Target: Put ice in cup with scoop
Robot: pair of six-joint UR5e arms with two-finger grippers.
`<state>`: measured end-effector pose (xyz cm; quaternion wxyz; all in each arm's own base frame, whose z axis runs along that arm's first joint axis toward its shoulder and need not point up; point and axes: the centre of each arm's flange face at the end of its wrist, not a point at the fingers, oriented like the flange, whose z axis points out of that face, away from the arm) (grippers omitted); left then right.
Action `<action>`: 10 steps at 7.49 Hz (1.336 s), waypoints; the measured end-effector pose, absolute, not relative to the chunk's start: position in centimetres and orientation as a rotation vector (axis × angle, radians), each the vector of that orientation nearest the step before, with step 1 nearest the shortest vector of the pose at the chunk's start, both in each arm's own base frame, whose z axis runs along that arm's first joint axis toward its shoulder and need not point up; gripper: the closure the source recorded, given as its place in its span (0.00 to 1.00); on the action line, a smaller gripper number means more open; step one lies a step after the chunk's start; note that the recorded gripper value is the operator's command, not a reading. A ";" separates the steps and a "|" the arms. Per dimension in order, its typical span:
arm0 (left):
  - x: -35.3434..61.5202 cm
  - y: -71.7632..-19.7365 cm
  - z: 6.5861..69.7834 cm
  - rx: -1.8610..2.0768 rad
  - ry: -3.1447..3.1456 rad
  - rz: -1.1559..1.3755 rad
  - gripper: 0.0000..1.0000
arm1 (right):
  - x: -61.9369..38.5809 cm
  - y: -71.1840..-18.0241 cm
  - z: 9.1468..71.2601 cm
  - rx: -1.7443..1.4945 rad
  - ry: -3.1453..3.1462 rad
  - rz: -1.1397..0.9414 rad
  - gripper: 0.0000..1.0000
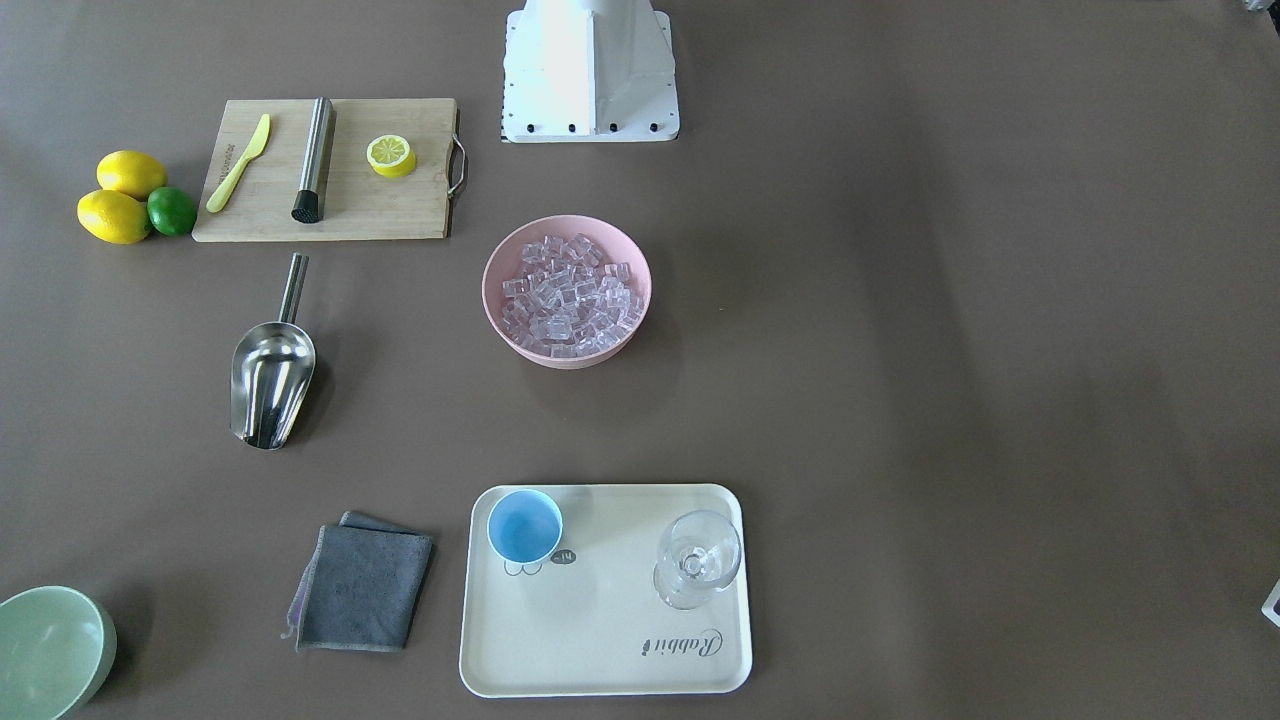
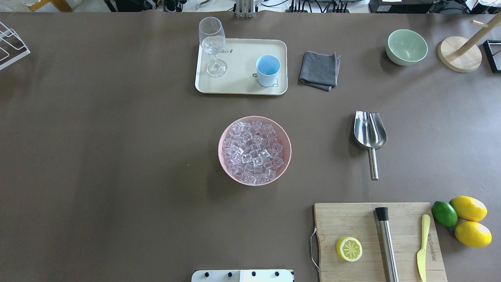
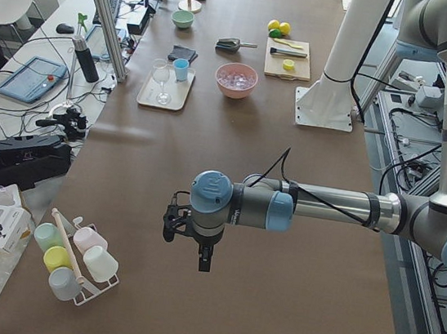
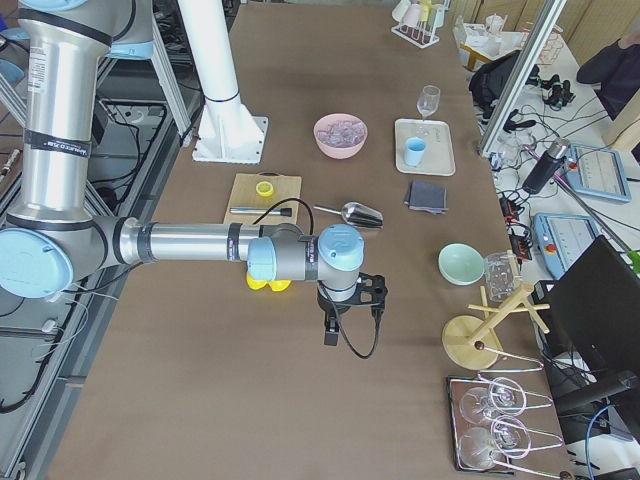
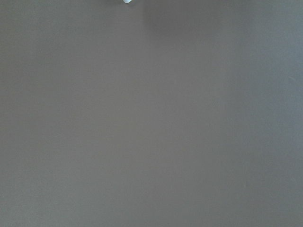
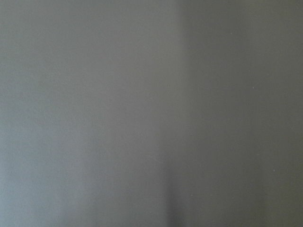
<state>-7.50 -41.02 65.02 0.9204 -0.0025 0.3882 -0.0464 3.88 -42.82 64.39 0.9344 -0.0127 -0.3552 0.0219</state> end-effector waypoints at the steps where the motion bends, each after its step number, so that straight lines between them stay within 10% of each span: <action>1: -7.5 -41.1 65.0 -0.005 0.797 -0.095 0.02 | 3.9 -42.8 64.4 -0.026 -0.726 0.044 0.00; 10: -6.9 -42.6 63.6 -0.054 0.806 -0.101 0.02 | 3.8 -43.4 63.5 -0.004 -0.728 0.030 0.00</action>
